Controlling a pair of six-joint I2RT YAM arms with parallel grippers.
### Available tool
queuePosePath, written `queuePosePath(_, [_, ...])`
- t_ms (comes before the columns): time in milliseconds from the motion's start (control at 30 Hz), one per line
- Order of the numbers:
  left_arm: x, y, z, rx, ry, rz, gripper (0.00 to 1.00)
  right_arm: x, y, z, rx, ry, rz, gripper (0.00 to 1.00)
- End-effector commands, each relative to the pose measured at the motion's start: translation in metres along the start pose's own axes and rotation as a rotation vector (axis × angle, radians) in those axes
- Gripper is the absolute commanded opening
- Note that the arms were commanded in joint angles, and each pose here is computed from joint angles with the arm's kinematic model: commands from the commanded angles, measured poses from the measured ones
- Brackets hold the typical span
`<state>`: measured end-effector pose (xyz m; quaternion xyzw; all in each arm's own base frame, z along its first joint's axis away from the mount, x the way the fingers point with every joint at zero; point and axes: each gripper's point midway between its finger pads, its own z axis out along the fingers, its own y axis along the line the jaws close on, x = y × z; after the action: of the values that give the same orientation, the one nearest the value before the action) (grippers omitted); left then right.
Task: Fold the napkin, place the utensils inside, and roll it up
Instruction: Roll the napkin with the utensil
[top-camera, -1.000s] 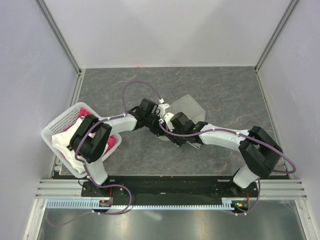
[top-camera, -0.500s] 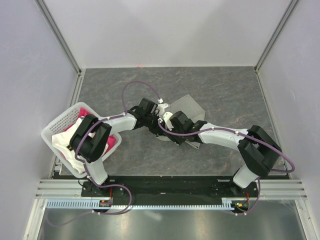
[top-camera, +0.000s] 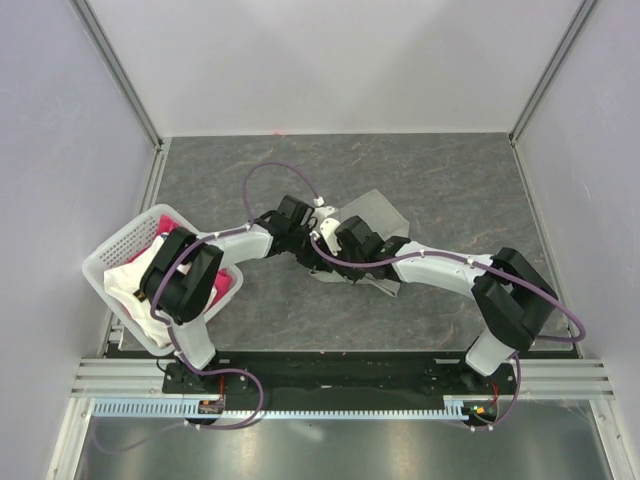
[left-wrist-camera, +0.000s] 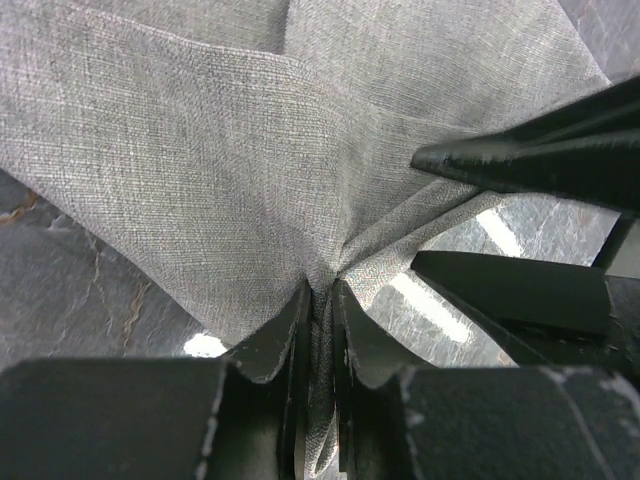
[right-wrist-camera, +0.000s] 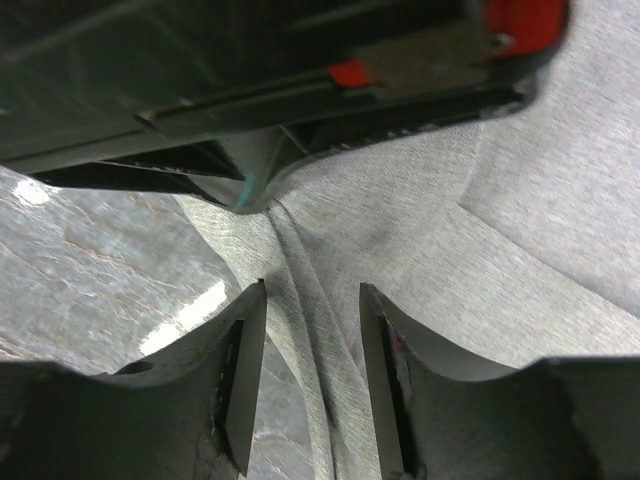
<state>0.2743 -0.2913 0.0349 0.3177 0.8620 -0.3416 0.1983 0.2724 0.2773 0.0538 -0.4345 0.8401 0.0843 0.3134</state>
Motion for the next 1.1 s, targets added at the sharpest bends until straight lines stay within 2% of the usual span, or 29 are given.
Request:
queuePosePath(0, [0.014, -0.002, 0.007, 0.0, 0.063, 0.022, 0.18, -0.003, 0.018, 0.012, -0.093, 0.001, -0.019, 0.49])
queuePosePath(267, [0.012, -0.003, 0.006, 0.004, 0.057, 0.024, 0.18, 0.013, 0.02, 0.02, -0.109, 0.049, 0.001, 0.48])
queuePosePath(333, [0.01, -0.004, 0.005, 0.002, 0.054, 0.024, 0.18, 0.017, 0.015, 0.022, -0.099, 0.065, 0.023, 0.45])
queuePosePath(433, [0.011, -0.005, 0.005, 0.003, 0.055, 0.008, 0.25, 0.021, 0.014, 0.022, -0.121, 0.074, 0.044, 0.32])
queuePosePath(467, [0.009, -0.005, 0.004, 0.003, 0.047, 0.004, 0.35, 0.023, 0.014, 0.02, -0.127, 0.083, 0.05, 0.29])
queuePosePath(500, [0.007, -0.005, 0.003, 0.0, 0.04, -0.013, 0.4, 0.026, 0.015, 0.02, -0.136, 0.091, 0.054, 0.22])
queuePosePath(600, [-0.007, -0.007, -0.006, 0.007, -0.021, -0.035, 0.53, 0.035, 0.018, 0.019, -0.167, 0.11, 0.079, 0.13])
queuePosePath(767, [-0.019, -0.008, -0.017, 0.043, -0.075, -0.074, 0.68, 0.04, 0.023, 0.02, -0.197, 0.122, 0.118, 0.06])
queuePosePath(900, [-0.018, -0.002, -0.026, 0.049, -0.109, -0.129, 0.74, 0.041, 0.026, 0.021, -0.224, 0.133, 0.134, 0.02])
queuePosePath(1067, [-0.042, 0.004, -0.052, 0.073, -0.259, -0.177, 0.78, 0.041, 0.03, 0.021, -0.251, 0.145, 0.14, 0.0])
